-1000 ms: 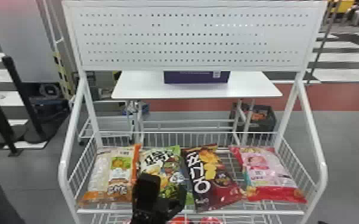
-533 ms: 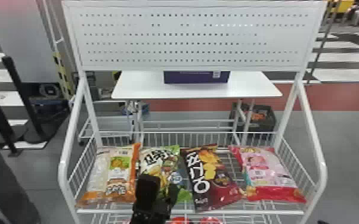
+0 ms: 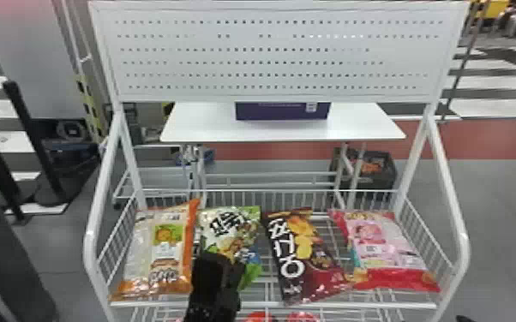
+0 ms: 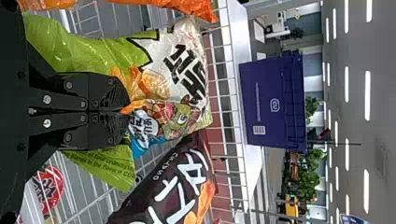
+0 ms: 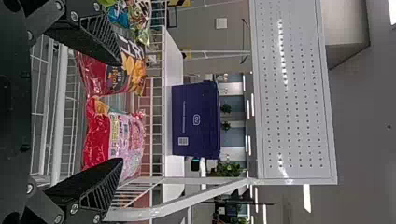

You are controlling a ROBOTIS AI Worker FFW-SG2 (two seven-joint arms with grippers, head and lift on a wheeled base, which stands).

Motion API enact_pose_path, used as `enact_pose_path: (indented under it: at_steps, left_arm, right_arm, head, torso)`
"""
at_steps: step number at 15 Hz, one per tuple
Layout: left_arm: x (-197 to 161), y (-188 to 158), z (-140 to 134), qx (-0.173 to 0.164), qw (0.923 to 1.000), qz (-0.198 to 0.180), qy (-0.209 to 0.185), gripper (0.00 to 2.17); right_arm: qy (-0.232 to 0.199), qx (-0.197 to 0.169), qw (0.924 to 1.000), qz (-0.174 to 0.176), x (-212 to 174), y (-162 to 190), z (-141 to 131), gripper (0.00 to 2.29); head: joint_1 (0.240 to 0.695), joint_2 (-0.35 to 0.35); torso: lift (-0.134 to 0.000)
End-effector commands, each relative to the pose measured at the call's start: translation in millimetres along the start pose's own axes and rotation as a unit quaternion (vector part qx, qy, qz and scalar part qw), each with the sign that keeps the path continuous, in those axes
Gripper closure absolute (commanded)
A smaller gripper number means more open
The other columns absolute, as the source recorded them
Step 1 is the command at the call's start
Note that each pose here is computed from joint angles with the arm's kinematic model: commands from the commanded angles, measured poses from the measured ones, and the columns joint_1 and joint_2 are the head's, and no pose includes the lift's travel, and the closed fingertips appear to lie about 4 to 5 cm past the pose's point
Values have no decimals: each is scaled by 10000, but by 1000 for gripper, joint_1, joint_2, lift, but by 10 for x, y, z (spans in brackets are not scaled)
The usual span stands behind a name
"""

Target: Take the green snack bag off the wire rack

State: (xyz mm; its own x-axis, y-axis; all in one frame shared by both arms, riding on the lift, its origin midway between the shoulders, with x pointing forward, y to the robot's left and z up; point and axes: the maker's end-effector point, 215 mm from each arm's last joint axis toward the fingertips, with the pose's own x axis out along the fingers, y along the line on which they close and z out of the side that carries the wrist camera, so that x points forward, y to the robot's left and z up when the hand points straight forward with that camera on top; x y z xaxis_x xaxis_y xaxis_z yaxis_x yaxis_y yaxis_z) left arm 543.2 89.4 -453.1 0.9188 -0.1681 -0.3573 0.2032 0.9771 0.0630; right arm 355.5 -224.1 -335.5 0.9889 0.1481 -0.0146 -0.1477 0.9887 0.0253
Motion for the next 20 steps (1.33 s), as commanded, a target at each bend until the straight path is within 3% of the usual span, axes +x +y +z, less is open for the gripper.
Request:
enact_pose_path:
  at_steps: [1,7,13,20]
  left_arm:
    - [-8,0,24,-3,10000,-29,-24,1436]
    - [-111,-116,331,-73,9992,-223,-310,1436]
    - [-585,-141,716,-75,9960,-388,-798,1436]
    - [-1258,401,597,-120,9943,-79,-1059,1436]
  right_arm:
    - [2,8,10000,-11,9,-9,-10,171]
    - [-5,11,10000,-20,39,-23,-12,171]
    - [10,21,10000,-26,52,-20,-24,171]
    - [12,42,10000,6,57,22,-32,171]
  head:
    - [499,0]
    - [499,0]
    - [499,0]
    - [499,0]
  torso:
    - [0]
    - [0]
    - [0]
    - [0]
